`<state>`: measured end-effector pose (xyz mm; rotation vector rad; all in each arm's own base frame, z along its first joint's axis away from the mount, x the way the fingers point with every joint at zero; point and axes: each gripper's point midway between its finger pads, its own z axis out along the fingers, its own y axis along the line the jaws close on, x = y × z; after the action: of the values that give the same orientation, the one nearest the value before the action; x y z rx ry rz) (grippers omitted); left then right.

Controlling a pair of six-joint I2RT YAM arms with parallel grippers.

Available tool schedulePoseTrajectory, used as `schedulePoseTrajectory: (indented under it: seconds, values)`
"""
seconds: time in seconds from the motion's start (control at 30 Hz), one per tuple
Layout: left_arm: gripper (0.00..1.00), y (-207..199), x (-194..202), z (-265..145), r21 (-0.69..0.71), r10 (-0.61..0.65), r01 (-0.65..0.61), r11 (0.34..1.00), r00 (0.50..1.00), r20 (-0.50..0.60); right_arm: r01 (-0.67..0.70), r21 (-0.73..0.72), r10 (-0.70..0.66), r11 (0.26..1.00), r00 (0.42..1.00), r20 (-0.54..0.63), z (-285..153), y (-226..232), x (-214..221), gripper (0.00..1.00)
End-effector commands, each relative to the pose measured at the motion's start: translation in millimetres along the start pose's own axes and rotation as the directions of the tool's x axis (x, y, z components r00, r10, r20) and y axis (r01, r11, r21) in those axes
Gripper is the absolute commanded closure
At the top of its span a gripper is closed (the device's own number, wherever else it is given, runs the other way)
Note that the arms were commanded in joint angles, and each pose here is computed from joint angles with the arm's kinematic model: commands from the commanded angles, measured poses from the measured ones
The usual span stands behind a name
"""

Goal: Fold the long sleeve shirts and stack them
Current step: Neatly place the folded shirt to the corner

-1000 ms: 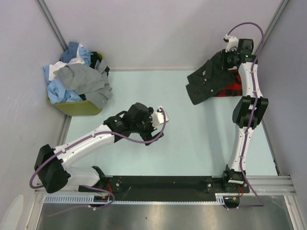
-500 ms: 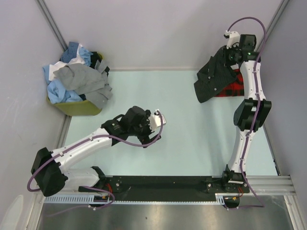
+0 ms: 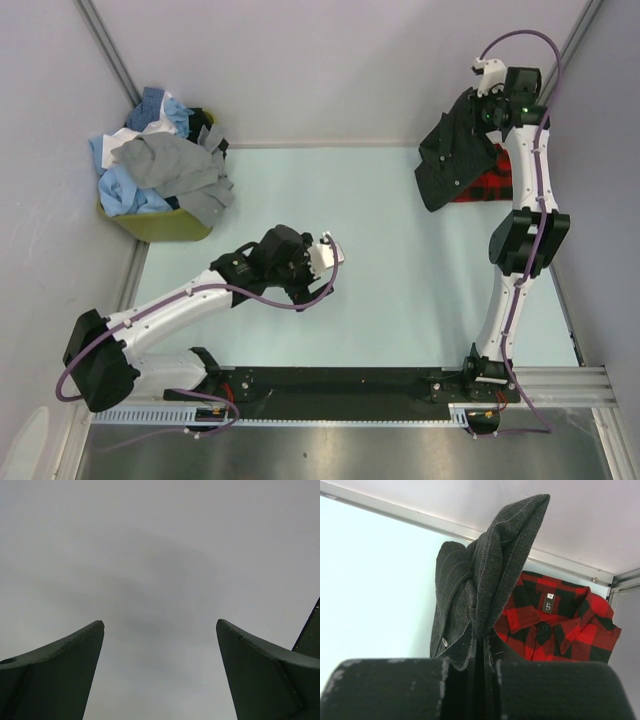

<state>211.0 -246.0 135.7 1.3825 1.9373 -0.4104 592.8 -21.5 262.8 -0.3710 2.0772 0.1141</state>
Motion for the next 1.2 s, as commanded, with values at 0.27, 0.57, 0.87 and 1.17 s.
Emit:
schedulePoseTrajectory:
  seconds: [0.27, 0.57, 0.87, 1.17]
  values:
    - [0.01, 3, 0, 1, 0.001, 0.016, -0.016, 1.0, 1.0, -0.003, 0.085, 0.098, -0.099, 0.992, 0.984, 0.147, -41, -49, -43, 1.0]
    - [0.0, 4, 3, -2, 0.001, 0.027, -0.027, 1.0, 0.999, -0.037, 0.121, 0.103, -0.136, 0.987, 0.978, 0.156, -9, -84, -10, 1.0]
    - [0.01, -2, 10, 2, 0.041, 0.012, -0.01, 0.999, 0.998, -0.064, 0.142, 0.145, -0.173, 0.979, 0.957, 0.234, 1, -143, 8, 1.0]
    - [0.01, 3, 6, 2, 0.054, 0.003, 0.003, 0.999, 0.995, -0.104, 0.179, 0.149, -0.216, 0.973, 0.931, 0.295, 38, -164, 50, 0.72]
